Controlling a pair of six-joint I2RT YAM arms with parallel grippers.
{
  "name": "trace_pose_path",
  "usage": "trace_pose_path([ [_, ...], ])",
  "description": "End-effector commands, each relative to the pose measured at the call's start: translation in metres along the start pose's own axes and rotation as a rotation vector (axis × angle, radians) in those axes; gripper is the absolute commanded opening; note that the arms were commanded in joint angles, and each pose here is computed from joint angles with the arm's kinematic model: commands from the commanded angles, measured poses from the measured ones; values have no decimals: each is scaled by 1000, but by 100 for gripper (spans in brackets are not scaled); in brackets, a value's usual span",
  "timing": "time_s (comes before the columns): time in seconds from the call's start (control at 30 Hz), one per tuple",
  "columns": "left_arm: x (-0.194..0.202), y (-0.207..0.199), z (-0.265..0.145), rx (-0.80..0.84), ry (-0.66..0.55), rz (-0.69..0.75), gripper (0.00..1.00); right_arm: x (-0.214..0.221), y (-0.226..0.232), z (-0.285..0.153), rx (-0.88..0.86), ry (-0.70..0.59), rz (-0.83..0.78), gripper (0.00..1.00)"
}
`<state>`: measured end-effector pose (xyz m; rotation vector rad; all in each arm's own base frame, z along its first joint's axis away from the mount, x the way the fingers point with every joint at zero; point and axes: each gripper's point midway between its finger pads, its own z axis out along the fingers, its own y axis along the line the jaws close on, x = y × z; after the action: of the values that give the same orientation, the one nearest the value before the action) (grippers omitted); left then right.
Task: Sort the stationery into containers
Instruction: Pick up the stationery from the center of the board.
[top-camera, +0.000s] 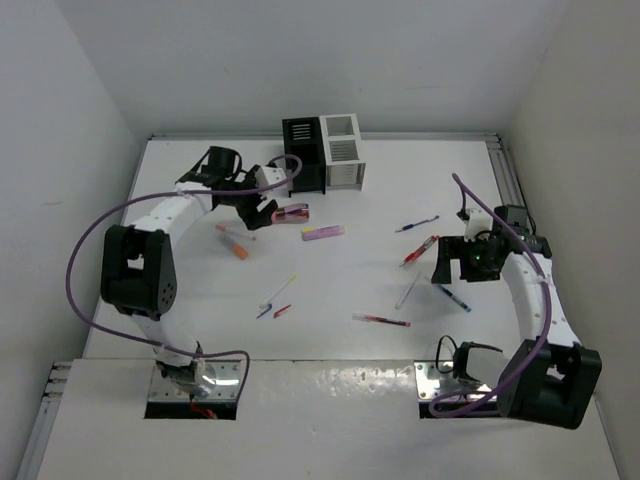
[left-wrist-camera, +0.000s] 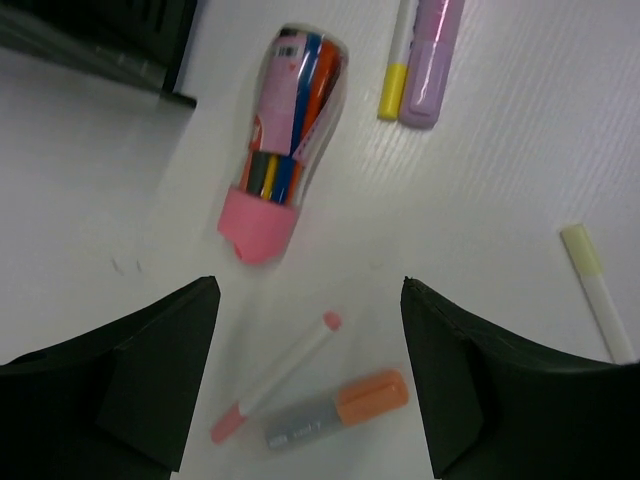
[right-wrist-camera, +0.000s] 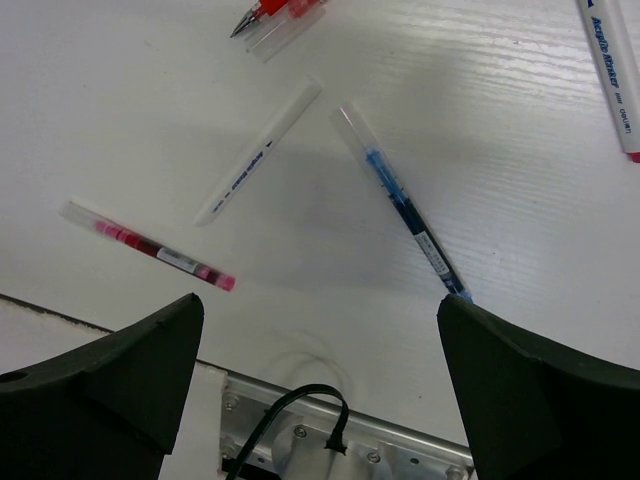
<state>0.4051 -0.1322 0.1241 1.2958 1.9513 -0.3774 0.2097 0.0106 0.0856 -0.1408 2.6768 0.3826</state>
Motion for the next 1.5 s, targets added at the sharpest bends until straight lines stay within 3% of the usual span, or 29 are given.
trace_pose_path([
  [0.0, -38, 2, 21, 73, -139, 173, 79, -19, -6, -6, 35, -28, -20, 98],
  [0.17, -42, 0, 58, 140, -163, 244, 80, -20, -9, -4, 37, 7, -14, 98],
  [0.37, -34, 2, 90, 147, -103, 284, 79, -19, -10, -3, 32, 33, -15, 97],
  [0.87, 18, -2, 131, 143, 142, 335, 77, -28, -7, -9, 22, 41, -46, 96],
  [0.97, 19, -7, 128, 157, 144, 332, 68, -32, -7, -12, 26, 33, -57, 96],
  [1.1, 14, -29, 114, 222, 129, 317, 47, -43, 0, -21, 13, -16, -93, 95],
  [1.2, -8, -46, 94, 249, 81, 277, 30, -62, 10, -36, 13, -136, -190, 95],
  [1.23, -24, -54, 81, 258, 36, 209, 23, -77, 15, -46, 27, -229, -269, 95],
  [1.33, -75, -59, 49, 264, -124, 61, 15, -106, 32, -73, 58, -432, -427, 91],
  [1.37, -91, -63, 38, 267, -155, -98, 9, -127, 39, -85, 69, -537, -490, 91],
  [1.43, -133, -63, 8, 281, -296, -193, 4, -144, 63, -103, 40, -653, -633, 91],
  [1.47, -155, -63, -3, 302, -359, -319, 1, -156, 81, -122, 15, -741, -718, 90],
])
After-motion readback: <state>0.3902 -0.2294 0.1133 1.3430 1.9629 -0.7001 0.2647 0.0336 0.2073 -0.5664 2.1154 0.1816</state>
